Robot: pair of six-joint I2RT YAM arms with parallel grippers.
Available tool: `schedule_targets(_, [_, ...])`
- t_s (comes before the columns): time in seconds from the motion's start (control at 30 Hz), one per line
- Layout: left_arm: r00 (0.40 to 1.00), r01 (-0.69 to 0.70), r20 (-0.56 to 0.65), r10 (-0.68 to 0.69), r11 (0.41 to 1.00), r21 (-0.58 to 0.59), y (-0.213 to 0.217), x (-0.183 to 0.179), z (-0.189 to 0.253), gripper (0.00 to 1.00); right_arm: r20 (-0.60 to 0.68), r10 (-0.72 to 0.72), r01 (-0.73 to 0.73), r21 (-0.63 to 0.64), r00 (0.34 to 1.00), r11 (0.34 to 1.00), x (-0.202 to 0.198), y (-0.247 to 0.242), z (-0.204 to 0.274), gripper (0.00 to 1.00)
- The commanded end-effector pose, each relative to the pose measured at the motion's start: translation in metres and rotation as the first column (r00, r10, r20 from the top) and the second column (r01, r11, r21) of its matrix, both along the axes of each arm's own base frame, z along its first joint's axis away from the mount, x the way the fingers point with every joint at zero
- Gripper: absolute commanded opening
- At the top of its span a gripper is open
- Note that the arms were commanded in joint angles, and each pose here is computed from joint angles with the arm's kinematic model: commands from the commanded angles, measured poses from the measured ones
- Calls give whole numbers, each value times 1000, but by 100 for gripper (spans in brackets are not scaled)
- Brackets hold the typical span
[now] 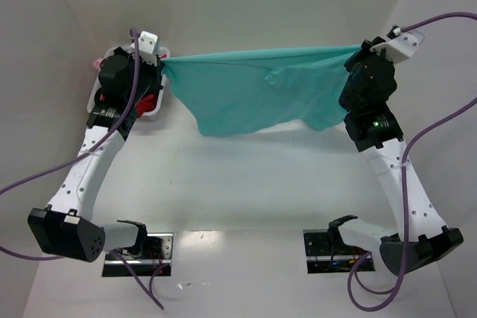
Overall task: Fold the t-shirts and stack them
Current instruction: Flatten out the tshirt
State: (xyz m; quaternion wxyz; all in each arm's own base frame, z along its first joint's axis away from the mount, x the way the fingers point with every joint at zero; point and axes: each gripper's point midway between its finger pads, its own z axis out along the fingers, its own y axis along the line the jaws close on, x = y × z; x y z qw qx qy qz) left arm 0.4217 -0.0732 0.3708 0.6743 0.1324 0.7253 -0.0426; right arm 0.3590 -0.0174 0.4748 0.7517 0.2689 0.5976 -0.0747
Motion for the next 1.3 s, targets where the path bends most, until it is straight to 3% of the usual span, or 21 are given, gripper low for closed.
schedule_targets(0.0, [989, 39, 139, -48, 997, 69, 1, 4, 42, 0, 104, -95, 91, 46, 990, 995, -26, -24, 32, 0])
schedule_targets(0.3, [977, 202, 43, -210, 970, 135, -21, -19, 27, 0, 64, -34, 29, 75, 997, 997, -37, -19, 17, 0])
schedule_targets(0.43, [977, 213, -17, -213, 975, 61, -25, -23, 7, 0, -12, 24, -23, 59, 1000, 998, -25, -7, -13, 0])
schedule_targets(0.6, [979, 125, -147, -139, 987, -100, -20, -20, -47, 0, -105, 103, -93, 88, 989, 992, -2, 12, -68, 0])
schedule_targets(0.73, [956, 100, -263, -133, 985, -137, -21, -24, -91, 0, -163, 123, -101, 138, 979, 985, 6, 19, -108, 0])
schedule_targets(0.93, [863, 269, -391, -322, 945, -184, -50, -40, -133, 0, -228, 73, -37, 159, 971, 987, 3, 10, -148, 0])
schedule_targets(1.07, [748, 304, -548, -373, 928, -216, -65, -46, -194, 0, -246, 18, 28, 182, 969, 983, -1, -10, -168, 0])
schedule_targets(1.27, [634, 322, -664, -396, 916, -238, -82, -47, -254, 0, -276, -2, 61, 205, 961, 977, 12, -36, -190, 0])
